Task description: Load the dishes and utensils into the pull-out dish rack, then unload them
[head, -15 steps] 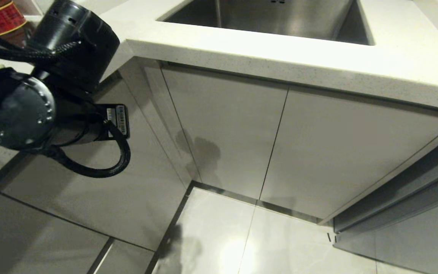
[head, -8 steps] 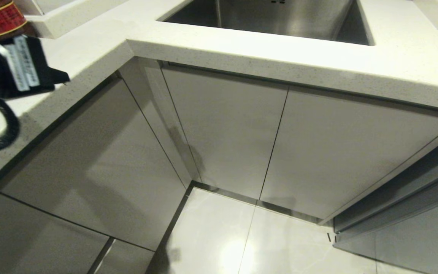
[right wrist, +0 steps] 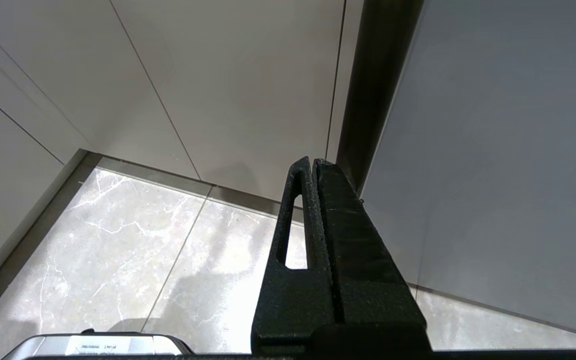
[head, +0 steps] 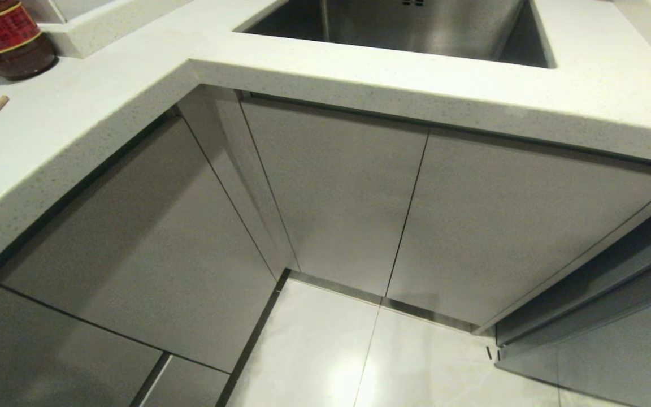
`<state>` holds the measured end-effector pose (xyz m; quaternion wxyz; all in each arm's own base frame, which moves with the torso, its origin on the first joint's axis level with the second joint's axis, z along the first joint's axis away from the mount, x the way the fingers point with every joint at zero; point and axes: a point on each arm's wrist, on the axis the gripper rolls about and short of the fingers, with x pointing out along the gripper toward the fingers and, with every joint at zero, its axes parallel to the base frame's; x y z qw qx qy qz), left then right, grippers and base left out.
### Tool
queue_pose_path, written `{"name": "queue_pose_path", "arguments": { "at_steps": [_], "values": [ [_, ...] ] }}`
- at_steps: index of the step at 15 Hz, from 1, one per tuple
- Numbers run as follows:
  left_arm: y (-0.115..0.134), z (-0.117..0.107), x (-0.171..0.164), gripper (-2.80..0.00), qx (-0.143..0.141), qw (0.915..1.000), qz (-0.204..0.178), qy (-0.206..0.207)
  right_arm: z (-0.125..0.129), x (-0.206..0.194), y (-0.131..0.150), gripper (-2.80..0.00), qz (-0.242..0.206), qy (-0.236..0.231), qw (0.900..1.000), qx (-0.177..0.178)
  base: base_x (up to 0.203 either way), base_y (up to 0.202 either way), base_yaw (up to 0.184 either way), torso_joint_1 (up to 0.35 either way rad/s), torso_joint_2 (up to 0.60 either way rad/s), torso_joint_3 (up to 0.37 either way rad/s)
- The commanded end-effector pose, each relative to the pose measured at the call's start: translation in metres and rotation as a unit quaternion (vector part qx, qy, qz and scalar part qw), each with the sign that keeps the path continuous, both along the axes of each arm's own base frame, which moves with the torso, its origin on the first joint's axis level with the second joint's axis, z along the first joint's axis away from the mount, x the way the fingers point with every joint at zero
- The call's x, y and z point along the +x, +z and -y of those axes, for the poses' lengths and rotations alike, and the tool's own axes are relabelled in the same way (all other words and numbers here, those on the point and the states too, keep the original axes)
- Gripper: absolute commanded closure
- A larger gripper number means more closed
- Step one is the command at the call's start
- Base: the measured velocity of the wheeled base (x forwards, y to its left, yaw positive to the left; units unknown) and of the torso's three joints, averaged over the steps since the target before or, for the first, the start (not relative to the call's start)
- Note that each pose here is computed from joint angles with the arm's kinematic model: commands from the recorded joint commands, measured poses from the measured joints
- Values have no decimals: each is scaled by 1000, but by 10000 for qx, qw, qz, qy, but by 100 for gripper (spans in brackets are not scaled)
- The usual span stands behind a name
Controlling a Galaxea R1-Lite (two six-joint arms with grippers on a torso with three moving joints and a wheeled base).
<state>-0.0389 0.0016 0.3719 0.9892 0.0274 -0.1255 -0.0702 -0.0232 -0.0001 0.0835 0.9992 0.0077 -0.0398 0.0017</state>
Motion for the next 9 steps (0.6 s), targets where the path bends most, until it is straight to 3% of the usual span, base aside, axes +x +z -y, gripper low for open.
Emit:
{"name": "queue_pose_path", "arguments": {
  "at_steps": [1, 5, 9],
  "values": [
    [-50, 4, -50, 0, 622, 9976, 252, 177, 0, 2, -7, 0, -131, 2, 9999, 2, 0, 0, 0, 0, 0, 0],
    [-140, 5, -53, 0, 959, 9941, -193, 474, 0, 2, -7, 0, -129, 2, 9999, 0, 0, 0, 0, 0, 0, 0],
    [-214, 3, -26, 0, 693, 9938, -402, 767, 0, 2, -7, 0, -130, 2, 9999, 1, 0, 0, 0, 0, 0, 0]
  ]
}}
